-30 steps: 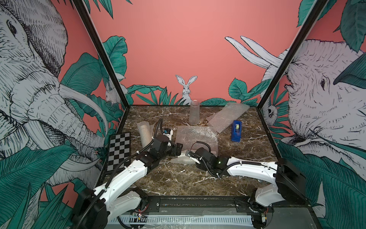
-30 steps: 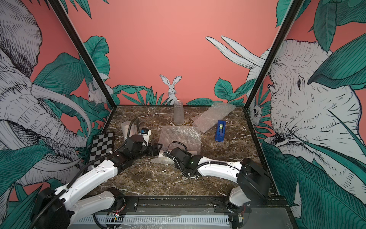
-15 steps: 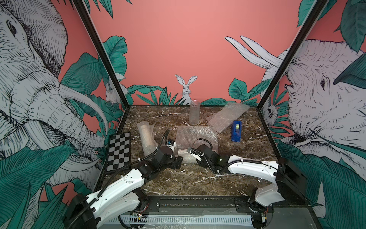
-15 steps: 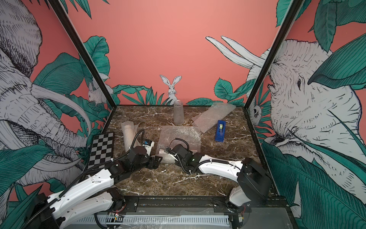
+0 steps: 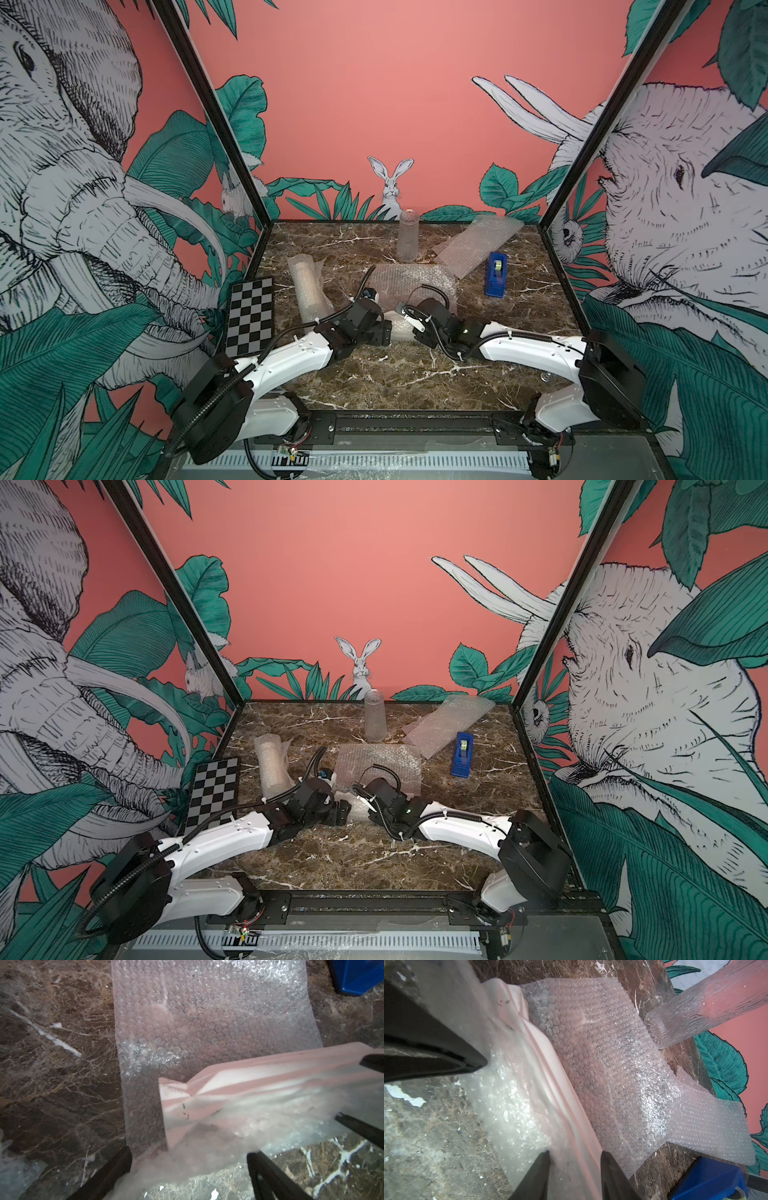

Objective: Wrap vases in bubble wrap
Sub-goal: Wrap the vase in bubble wrap.

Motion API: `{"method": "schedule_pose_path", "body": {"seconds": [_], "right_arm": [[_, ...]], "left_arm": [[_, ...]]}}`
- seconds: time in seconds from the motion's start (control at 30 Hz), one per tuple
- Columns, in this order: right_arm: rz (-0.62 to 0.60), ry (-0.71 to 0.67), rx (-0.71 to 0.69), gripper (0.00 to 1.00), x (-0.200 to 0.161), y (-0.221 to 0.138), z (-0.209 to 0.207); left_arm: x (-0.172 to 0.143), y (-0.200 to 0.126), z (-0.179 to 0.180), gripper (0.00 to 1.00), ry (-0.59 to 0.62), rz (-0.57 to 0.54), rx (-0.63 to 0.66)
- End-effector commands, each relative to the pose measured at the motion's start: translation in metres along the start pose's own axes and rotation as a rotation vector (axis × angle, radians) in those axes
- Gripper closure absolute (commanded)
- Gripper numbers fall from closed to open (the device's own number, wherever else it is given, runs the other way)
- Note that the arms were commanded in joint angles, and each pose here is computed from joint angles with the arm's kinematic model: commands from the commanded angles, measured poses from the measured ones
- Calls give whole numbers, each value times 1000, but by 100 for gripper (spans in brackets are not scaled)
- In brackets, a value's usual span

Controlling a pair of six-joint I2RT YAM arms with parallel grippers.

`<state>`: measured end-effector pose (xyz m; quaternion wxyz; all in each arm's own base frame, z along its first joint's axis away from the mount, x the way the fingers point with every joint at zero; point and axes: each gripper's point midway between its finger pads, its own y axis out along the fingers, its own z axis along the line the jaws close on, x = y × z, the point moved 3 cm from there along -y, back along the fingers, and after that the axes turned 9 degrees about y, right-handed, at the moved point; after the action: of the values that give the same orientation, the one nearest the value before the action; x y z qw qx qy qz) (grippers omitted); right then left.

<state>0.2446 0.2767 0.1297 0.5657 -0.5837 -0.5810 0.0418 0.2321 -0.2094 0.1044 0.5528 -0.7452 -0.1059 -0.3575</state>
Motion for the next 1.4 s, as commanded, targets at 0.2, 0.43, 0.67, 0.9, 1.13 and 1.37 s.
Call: {"method": "schedule_pose_path", "body": {"seconds": [0.2,0.43,0.67,0.9,1.13,1.37], "right_arm": [[-33,16,-11,44,10,-21,-15],[-142,-60,76,19,13,-48,-3],[-115,-209,249,14,-2,-40,33],[-110,-274,187,11,-1,-24,29],[-113,-282,187,9,0,-12,21],[-122,-290,187,6,1,-2,14]], "left_arm": [[13,4,2,11,-45,-16,56],[15,5,2,11,-48,-14,60],[18,7,1,11,-49,-14,63],[26,8,-1,11,-66,-8,46],[30,11,2,10,-76,-4,47],[36,13,4,11,-85,-14,40]]}}
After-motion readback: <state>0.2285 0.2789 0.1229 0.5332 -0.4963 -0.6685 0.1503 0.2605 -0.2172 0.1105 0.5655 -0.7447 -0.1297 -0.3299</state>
